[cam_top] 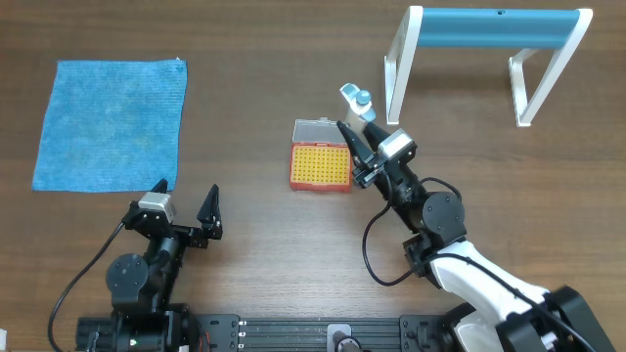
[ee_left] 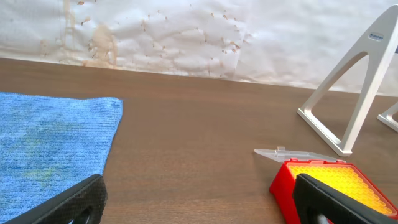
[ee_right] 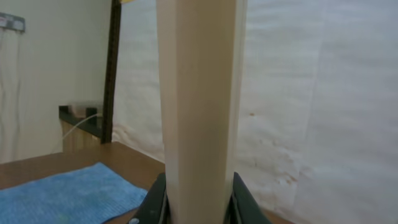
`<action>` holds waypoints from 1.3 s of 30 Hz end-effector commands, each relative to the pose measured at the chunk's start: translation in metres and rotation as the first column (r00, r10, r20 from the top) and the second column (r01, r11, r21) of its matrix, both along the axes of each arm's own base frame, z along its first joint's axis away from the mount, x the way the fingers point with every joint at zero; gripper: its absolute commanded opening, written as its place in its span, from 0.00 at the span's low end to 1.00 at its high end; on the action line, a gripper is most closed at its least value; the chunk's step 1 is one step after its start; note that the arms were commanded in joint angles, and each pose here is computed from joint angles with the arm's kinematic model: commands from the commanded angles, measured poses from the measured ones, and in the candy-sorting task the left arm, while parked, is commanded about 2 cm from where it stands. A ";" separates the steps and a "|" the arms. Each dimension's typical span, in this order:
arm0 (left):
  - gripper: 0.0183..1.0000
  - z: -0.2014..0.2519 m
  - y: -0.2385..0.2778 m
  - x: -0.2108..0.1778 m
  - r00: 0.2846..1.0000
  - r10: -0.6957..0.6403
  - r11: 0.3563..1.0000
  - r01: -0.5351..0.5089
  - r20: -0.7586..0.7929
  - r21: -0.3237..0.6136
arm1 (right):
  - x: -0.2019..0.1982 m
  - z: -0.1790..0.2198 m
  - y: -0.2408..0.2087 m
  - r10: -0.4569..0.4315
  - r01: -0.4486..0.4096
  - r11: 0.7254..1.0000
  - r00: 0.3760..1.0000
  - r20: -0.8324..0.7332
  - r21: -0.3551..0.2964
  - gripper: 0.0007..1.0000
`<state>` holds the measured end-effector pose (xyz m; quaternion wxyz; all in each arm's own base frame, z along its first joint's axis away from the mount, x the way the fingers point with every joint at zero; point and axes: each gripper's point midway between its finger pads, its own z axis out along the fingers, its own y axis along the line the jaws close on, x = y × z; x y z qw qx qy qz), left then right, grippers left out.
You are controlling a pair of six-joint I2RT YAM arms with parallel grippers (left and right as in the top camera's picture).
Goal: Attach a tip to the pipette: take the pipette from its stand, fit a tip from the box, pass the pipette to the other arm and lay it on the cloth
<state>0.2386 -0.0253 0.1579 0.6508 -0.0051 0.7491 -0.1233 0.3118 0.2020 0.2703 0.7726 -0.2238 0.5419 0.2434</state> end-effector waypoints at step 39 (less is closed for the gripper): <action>0.96 -0.001 0.001 0.000 1.000 0.007 1.000 -0.007 0.002 -0.001 | 0.032 -0.099 0.057 0.136 -0.148 0.988 0.961 -0.241 -0.034 0.07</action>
